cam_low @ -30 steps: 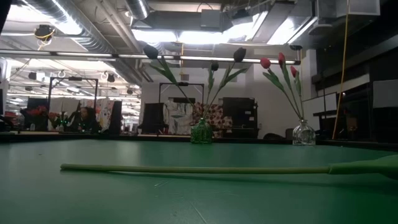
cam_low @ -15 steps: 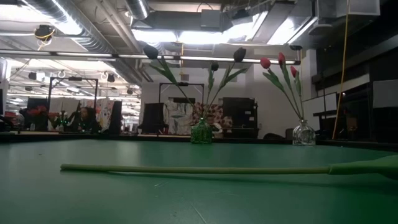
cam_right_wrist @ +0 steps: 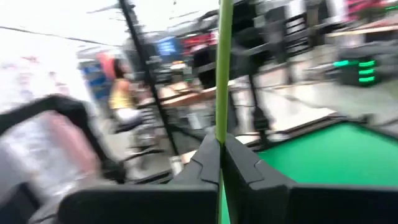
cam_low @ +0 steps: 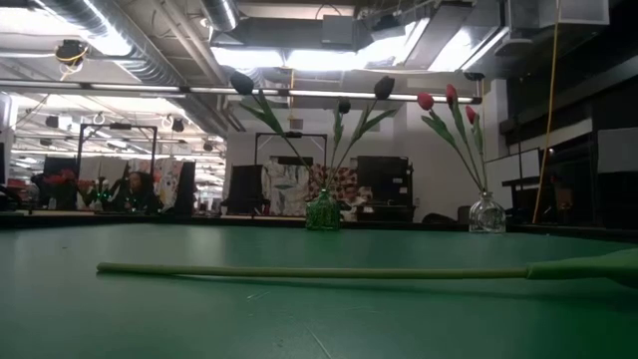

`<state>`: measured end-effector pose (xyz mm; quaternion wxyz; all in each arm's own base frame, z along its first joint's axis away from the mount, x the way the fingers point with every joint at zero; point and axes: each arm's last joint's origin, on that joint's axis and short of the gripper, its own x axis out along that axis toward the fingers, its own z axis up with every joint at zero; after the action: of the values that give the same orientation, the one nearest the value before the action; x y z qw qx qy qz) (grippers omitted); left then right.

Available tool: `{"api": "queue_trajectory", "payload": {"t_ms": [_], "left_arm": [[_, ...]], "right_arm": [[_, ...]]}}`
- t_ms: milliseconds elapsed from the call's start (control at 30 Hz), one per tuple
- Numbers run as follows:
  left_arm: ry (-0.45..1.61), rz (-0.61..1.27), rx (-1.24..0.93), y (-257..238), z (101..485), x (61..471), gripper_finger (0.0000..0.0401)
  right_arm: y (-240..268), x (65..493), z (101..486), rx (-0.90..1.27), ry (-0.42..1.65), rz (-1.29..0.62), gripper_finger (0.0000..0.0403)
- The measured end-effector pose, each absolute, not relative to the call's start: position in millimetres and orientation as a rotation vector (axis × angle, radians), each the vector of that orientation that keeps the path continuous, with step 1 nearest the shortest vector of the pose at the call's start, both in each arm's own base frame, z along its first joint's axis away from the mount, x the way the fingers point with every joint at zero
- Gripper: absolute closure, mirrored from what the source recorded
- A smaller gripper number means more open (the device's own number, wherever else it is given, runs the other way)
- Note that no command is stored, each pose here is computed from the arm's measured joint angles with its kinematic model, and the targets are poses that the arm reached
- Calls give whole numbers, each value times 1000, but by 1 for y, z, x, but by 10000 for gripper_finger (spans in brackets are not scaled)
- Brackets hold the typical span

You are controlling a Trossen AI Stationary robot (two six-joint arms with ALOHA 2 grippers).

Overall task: Sort flowers into vase by color
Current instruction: Put the white tulip into the bottom transparent vase

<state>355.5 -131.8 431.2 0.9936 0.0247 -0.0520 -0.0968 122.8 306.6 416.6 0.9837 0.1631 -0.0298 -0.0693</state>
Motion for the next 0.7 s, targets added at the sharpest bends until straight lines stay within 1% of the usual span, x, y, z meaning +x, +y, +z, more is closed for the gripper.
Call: {"api": "queue_trajectory", "payload": {"t_ms": [100,233,367,500,700], "left_arm": [[-106,-197,48,-133,432,354,233],[-88,-206,53,-136,430,354,233],[-87,-205,52,-136,430,354,233],[-83,-203,53,-136,430,354,233],[-70,-183,59,-135,428,354,233]], "right_arm": [[318,127,405,328,-55,-100,403],[335,134,382,339,-44,-141,403],[349,131,363,374,-45,-208,403],[364,135,341,316,-37,-227,403],[373,142,321,259,-30,-244,403]]}}
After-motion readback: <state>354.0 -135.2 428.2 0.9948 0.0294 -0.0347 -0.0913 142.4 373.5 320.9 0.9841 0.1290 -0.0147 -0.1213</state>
